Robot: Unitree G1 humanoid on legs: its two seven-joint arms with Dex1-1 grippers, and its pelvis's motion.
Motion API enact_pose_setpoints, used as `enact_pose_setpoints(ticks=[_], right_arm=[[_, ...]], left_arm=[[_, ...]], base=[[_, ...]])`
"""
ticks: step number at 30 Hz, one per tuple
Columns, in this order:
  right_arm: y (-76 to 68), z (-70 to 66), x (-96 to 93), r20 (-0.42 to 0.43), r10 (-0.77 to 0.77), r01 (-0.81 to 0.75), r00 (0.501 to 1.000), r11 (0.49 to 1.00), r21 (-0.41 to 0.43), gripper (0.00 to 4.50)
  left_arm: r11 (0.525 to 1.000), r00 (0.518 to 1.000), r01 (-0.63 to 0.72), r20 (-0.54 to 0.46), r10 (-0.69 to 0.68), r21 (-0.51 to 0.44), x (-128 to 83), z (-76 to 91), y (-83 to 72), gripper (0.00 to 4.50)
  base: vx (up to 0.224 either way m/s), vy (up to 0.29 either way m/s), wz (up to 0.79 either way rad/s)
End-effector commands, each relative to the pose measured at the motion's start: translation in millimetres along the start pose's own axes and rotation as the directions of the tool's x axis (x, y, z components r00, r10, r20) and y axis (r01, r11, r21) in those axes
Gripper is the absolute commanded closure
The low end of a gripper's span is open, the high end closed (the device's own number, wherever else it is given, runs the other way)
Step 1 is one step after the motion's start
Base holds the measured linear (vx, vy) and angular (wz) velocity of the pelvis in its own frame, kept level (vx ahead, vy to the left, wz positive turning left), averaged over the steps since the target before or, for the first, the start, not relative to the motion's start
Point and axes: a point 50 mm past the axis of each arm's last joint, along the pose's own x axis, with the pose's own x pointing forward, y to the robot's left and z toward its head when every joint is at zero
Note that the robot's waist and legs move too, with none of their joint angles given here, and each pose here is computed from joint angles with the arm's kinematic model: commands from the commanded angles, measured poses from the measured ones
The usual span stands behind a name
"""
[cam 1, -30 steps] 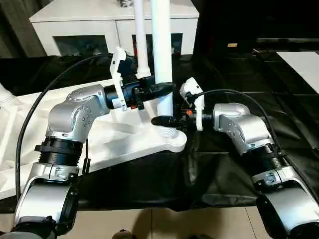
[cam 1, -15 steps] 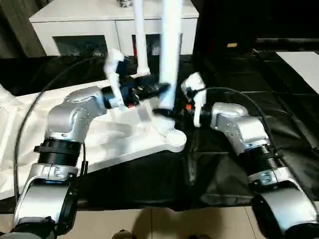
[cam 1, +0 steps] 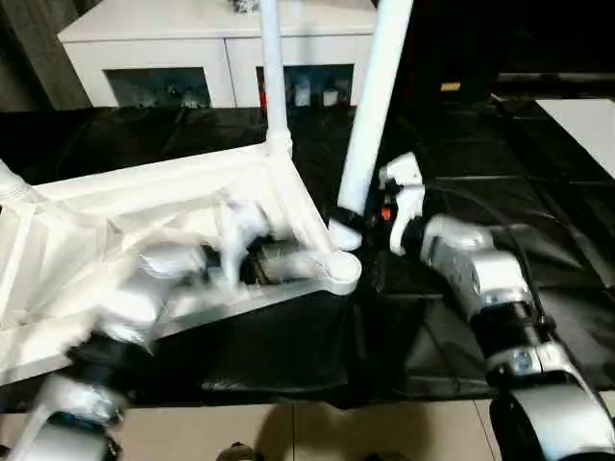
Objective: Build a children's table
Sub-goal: Rotate leg to tighten
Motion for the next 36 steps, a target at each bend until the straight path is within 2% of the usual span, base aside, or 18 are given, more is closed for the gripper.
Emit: enact_pose_setpoints(ticks=[1, 4, 6, 8, 9, 18, 19, 20, 25, 26, 28, 31, 36], right_arm=[[5.0, 7.8, 0.5, 0.017, 0.027, -0.026, 0.999, 0.999, -0.025, 2.56], [8.1, 5.6, -1.1, 0.000, 0.049, -0.049, 0.999, 0.998, -0.030, 2.56], [9.0, 4.4, -2.2, -0.007, 0.053, -0.054, 0.999, 0.998, -0.032, 2.56], [10.3, 1.4, -3.9, -0.024, 0.058, -0.059, 0.998, 0.998, -0.033, 2.56], [10.6, 0.8, -4.3, -0.027, 0.060, -0.061, 0.998, 0.998, -0.035, 2.56], [12.3, -1.1, -6.3, -0.047, 0.068, -0.070, 0.997, 0.997, -0.044, 2.56], [12.3, -1.0, -6.2, -0.047, 0.068, -0.070, 0.997, 0.997, -0.044, 2.56], [12.3, -0.8, -6.1, -0.047, 0.068, -0.070, 0.997, 0.997, -0.045, 2.56], [12.1, 2.0, -4.5, -0.043, 0.070, -0.072, 0.997, 0.996, -0.046, 2.56], [12.3, 1.9, -4.0, -0.044, 0.073, -0.075, 0.996, 0.996, -0.047, 2.56], [13.1, 1.2, -2.8, -0.047, 0.079, -0.081, 0.996, 0.996, -0.047, 2.56], [16.9, -0.7, 0.4, -0.056, 0.097, -0.100, 0.994, 0.994, -0.049, 2.56], [15.0, -3.3, 2.5, -0.069, 0.095, -0.098, 0.993, 0.994, -0.042, 2.56]], left_arm=[[0.999, 0.999, -0.033, -0.039, 0.034, 0.013, 0.9, -2.9, 4.2, 1.47], [0.998, 0.995, -0.060, -0.077, 0.059, -0.002, 3.8, -8.5, 7.5, 1.61], [0.997, 0.992, -0.077, -0.100, 0.076, 0.001, 4.5, -10.4, 10.0, 1.91], [0.996, 0.987, -0.086, -0.135, 0.084, -0.010, 4.7, -12.3, 13.3, 1.99], [0.997, 0.986, -0.083, -0.147, 0.082, -0.002, 4.5, -13.0, 13.5, 2.20], [0.994, 0.966, -0.110, -0.237, 0.105, -0.007, 3.7, -18.9, 19.2, 3.00], [0.994, 0.966, -0.109, -0.239, 0.104, -0.008, 3.6, -19.0, 19.2, 3.00], [0.994, 0.965, -0.107, -0.241, 0.101, -0.011, 3.3, -19.1, 19.2, 3.25], [0.994, 0.963, -0.104, -0.251, 0.098, -0.012, -1.1, -20.2, 18.1, 3.53], [0.993, 0.962, -0.113, -0.250, 0.106, -0.016, -1.8, -20.6, 18.6, 3.77], [0.992, 0.961, -0.121, -0.252, 0.112, -0.020, -3.3, -21.7, 19.1, 3.79], [0.994, 0.957, -0.105, -0.274, 0.093, -0.029, -9.1, -27.9, 14.1, 4.05], [0.996, 0.945, -0.090, -0.317, 0.078, -0.024, -12.9, -36.1, 7.3, 4.45]], base=[[0.000, 0.000, 0.00], [0.000, 0.000, 0.00], [0.000, 0.000, 0.00], [0.000, 0.000, 0.00], [0.000, 0.000, 0.00], [0.000, 0.000, 0.00], [0.000, 0.000, 0.00], [0.000, 0.000, 0.00], [0.000, 0.000, 0.00], [0.000, 0.000, 0.00], [0.000, 0.000, 0.00], [0.000, 0.000, 0.00], [0.000, 0.000, 0.00]])
